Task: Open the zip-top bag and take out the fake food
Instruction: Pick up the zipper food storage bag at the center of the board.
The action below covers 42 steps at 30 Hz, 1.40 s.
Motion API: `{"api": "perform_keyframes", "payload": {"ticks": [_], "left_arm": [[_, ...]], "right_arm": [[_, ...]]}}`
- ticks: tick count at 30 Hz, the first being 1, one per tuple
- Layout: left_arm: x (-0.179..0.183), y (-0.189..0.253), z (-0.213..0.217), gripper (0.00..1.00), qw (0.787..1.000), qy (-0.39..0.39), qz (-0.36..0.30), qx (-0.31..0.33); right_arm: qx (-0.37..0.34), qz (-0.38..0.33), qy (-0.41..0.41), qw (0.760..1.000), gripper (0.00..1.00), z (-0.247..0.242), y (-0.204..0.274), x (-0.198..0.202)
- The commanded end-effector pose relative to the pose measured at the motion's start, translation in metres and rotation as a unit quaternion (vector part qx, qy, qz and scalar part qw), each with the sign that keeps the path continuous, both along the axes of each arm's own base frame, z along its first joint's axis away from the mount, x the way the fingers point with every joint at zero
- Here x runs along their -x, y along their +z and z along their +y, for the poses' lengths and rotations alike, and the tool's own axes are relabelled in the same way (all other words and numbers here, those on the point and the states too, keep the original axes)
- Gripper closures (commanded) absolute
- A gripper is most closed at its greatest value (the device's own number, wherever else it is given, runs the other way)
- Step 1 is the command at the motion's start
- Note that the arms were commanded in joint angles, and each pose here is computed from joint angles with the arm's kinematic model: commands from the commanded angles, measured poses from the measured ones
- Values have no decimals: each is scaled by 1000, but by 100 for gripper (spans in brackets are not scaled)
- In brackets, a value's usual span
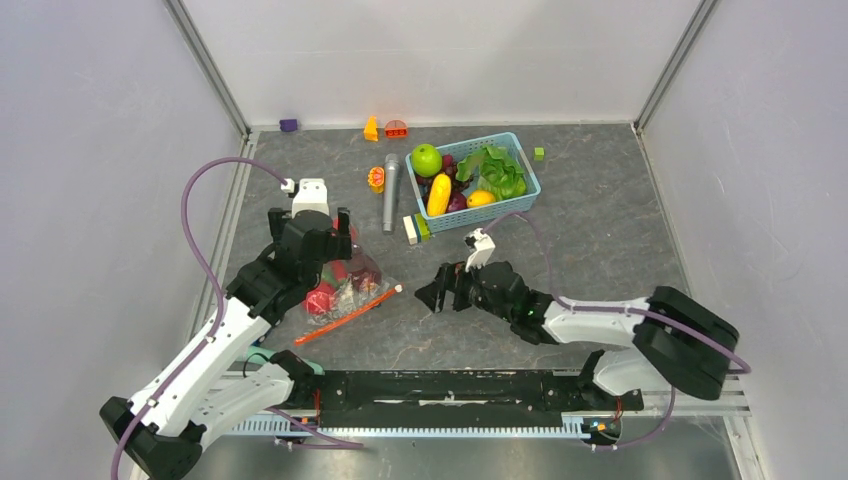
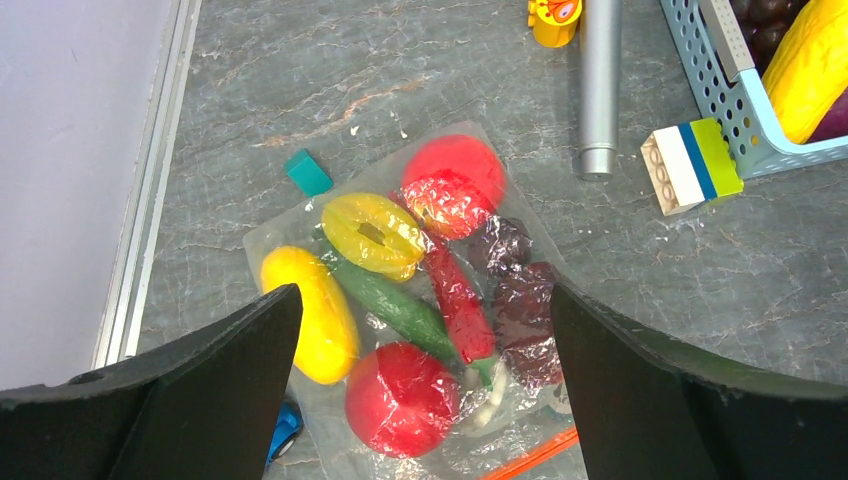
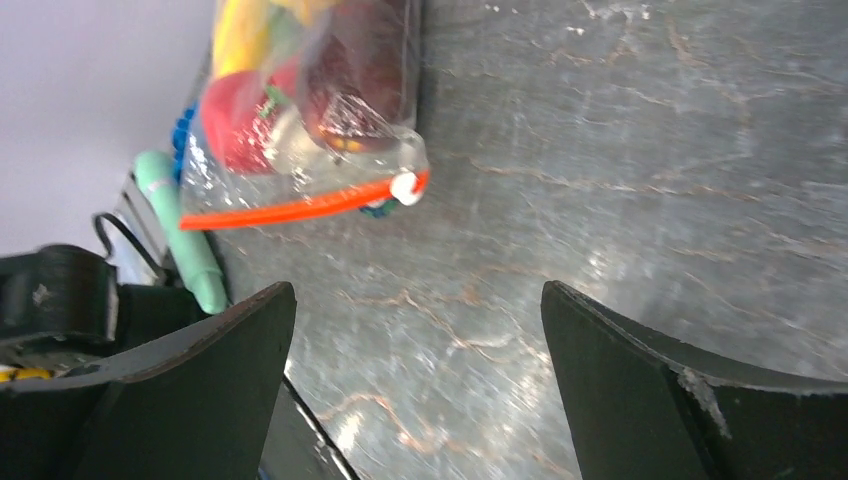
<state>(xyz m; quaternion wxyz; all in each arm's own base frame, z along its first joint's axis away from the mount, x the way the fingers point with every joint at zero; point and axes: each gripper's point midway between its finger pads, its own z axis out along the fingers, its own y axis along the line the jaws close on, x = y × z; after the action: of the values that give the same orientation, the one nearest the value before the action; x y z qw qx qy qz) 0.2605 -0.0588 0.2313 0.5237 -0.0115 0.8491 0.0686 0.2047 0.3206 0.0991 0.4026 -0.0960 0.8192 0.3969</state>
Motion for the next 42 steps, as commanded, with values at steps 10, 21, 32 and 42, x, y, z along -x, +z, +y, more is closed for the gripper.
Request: {"api": "perform_keyframes", "payload": {"ticks": [10, 21, 32, 42], "left_arm": [[-4, 7, -3, 0, 999, 6, -20, 25], [-6, 1, -2, 0, 1000, 6, -11, 13], [-6, -1, -2, 0, 1000, 3, -9, 7], [-8, -9, -6, 0, 1000, -5, 3, 2]], "right_arm": [[-213, 81, -88, 970, 7, 58, 20, -34], [-313, 186, -86, 927, 16, 90, 6, -16], [-325, 191, -111, 920, 32, 86, 0, -20], [-286, 213, -118, 927, 33, 91, -29, -20]]}}
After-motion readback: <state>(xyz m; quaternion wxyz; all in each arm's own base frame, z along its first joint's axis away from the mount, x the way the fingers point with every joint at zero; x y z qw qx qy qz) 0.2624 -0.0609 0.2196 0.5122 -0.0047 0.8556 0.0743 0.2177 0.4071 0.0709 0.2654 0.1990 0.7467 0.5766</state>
